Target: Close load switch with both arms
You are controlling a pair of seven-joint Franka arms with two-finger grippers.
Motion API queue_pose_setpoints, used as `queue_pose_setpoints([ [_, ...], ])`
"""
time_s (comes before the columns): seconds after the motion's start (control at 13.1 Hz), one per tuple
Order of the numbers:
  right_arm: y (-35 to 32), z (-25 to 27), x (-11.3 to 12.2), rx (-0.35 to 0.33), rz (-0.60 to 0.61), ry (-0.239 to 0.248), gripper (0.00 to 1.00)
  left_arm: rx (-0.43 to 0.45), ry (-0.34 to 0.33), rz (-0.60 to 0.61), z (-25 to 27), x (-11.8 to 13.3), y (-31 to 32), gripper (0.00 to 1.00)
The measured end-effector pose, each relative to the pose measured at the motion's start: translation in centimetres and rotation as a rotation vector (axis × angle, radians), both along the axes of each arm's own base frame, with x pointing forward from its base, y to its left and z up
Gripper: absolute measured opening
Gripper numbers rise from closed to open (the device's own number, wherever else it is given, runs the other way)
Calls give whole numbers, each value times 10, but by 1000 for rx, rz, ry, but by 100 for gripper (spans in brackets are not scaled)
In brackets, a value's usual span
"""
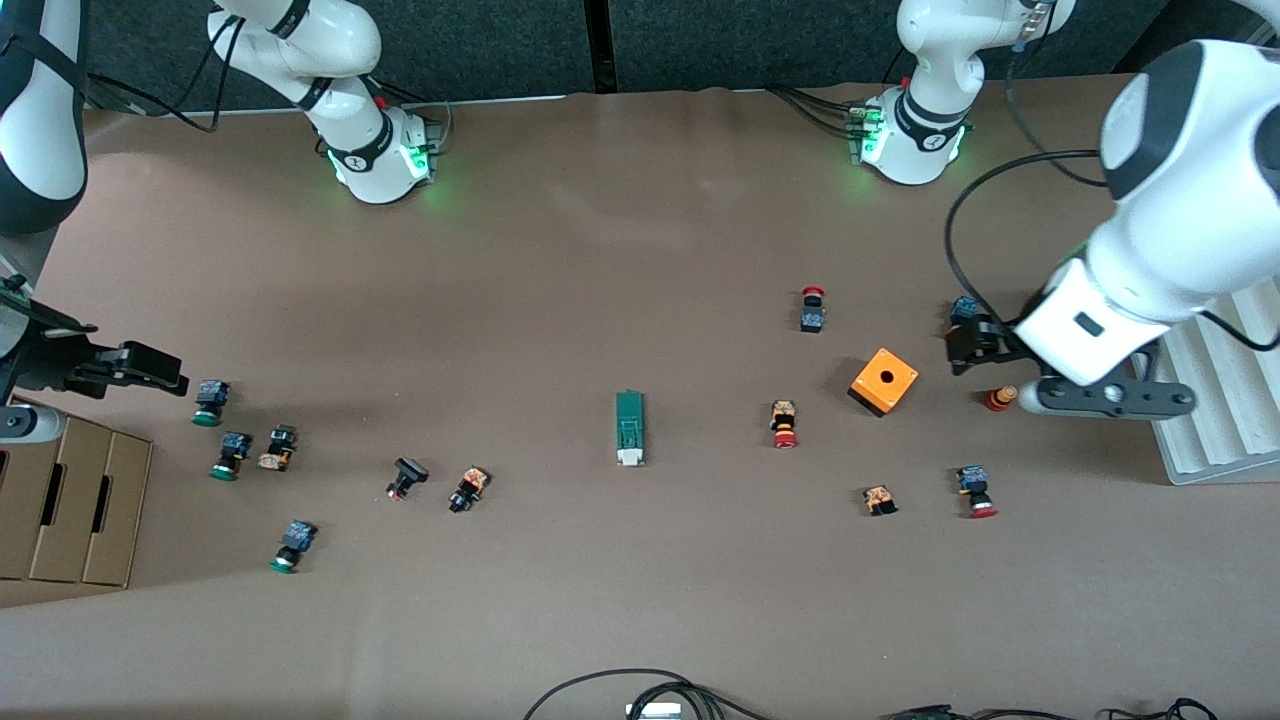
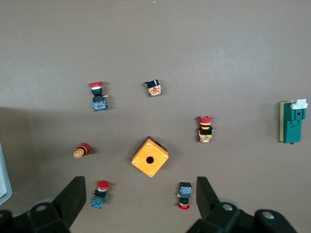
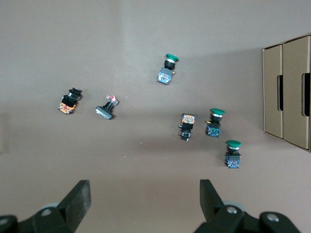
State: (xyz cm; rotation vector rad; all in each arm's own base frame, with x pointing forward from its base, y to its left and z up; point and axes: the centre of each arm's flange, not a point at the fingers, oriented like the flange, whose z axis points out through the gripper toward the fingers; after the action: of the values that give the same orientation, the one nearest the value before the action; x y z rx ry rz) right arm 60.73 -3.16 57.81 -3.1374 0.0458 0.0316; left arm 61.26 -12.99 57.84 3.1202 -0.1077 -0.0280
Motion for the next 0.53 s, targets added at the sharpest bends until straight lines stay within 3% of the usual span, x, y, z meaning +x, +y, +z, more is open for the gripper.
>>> queue_pose_setpoints([
  [0.53, 3, -4, -2, 1, 4, 22, 100, 16, -11, 0, 18, -9, 22, 100],
])
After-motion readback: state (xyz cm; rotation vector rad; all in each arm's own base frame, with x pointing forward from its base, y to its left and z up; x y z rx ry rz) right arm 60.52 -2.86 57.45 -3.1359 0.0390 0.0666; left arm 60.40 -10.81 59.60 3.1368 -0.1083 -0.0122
